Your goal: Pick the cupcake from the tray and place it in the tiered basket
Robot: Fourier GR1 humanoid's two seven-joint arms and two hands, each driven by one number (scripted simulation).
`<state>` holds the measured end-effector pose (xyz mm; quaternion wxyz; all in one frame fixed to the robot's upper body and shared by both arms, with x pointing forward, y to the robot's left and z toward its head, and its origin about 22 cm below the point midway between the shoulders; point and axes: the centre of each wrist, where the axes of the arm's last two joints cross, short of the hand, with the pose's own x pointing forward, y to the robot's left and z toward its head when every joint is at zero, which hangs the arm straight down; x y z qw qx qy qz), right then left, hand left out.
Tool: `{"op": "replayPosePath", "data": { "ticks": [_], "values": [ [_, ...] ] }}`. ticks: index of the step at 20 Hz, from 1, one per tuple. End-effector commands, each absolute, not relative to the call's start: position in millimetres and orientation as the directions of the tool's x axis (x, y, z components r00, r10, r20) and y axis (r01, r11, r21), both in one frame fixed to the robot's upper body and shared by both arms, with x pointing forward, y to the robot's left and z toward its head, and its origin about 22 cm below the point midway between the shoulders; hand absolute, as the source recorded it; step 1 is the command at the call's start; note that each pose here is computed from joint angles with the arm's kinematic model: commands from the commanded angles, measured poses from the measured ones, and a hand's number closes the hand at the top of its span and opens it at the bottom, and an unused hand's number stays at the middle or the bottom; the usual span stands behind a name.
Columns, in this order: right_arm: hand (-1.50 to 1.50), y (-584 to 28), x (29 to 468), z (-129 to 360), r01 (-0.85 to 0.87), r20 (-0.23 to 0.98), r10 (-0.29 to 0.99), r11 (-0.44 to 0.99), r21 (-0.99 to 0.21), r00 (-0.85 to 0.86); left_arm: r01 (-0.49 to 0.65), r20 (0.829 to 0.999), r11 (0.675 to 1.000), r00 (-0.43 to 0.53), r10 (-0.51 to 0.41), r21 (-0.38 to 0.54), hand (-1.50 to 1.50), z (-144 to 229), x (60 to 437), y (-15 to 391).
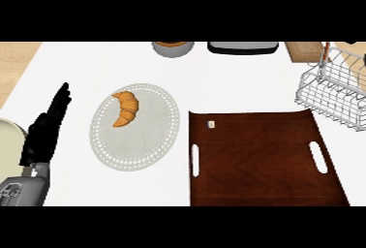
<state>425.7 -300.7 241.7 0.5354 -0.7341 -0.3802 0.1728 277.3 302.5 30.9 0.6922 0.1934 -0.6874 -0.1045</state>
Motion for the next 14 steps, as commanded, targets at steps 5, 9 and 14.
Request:
{"op": "replayPosePath", "data": {
  "ticks": [5, 9, 14],
  "values": [
    [1.50, -341, 413, 222, 0.311, 0.124, 0.774, -0.097, -0.946, 0.621, -0.118, 0.911, 0.904, 0.028, -0.411, 0.411, 0.00, 51, 278, 299],
    [1.50, -380, 409, 217, 0.309, 0.194, 0.780, 0.001, -0.951, 0.596, -0.119, 0.913, 0.906, 0.033, -0.406, 0.407, 0.00, 33, 273, 324],
    [1.50, -385, 411, 201, 0.263, 0.240, 0.770, 0.096, -0.960, 0.592, -0.129, 0.913, 0.905, 0.031, -0.406, 0.406, 0.00, 41, 270, 296]
  ]
}}
